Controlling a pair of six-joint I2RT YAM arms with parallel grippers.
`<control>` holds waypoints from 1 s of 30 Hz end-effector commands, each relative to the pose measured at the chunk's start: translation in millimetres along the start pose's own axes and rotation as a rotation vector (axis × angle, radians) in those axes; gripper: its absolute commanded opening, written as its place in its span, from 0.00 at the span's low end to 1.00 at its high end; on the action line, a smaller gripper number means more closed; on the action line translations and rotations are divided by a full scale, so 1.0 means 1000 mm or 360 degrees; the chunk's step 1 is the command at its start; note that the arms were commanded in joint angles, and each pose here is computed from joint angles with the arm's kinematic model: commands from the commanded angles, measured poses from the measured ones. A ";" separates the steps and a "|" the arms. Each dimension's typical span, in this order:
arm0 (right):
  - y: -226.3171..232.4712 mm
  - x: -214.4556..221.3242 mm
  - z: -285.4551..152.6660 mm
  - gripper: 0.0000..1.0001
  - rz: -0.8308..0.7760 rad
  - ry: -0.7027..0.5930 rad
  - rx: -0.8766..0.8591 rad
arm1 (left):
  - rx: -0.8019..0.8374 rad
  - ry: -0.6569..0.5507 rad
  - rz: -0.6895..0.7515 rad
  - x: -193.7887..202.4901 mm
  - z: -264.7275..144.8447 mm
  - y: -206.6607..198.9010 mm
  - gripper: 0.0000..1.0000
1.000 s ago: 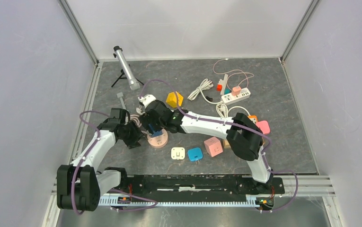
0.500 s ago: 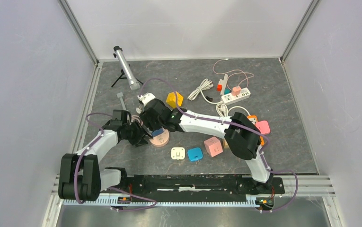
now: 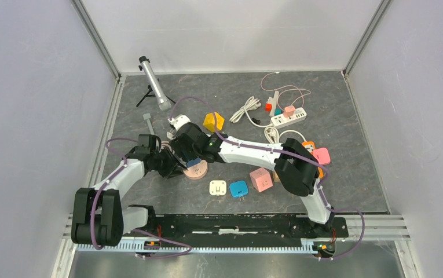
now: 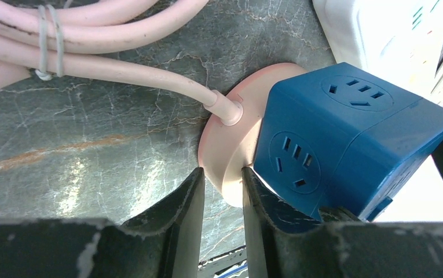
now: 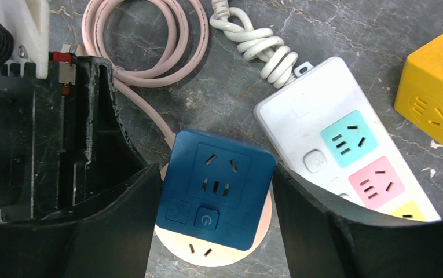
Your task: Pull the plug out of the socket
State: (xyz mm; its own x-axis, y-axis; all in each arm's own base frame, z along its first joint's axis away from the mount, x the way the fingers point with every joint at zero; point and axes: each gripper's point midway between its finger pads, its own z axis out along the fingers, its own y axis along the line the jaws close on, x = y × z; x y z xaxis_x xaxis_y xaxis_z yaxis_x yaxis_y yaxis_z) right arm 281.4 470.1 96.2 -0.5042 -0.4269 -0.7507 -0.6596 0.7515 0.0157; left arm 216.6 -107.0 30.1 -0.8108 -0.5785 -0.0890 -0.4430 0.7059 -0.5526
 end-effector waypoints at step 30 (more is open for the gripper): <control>0.009 -0.019 -0.011 0.07 0.0020 -0.0013 -0.0084 | -0.0269 -0.0043 -0.0030 0.003 0.004 0.039 0.26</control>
State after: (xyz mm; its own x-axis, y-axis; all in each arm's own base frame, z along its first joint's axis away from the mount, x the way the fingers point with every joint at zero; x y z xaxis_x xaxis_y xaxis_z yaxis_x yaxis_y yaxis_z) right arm 265.4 466.0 61.7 -0.5584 -0.4850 -0.6730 -0.6817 0.7306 0.0392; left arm 219.0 -107.6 31.2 -0.8106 -0.5773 -0.0985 -0.4350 0.7061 -0.5587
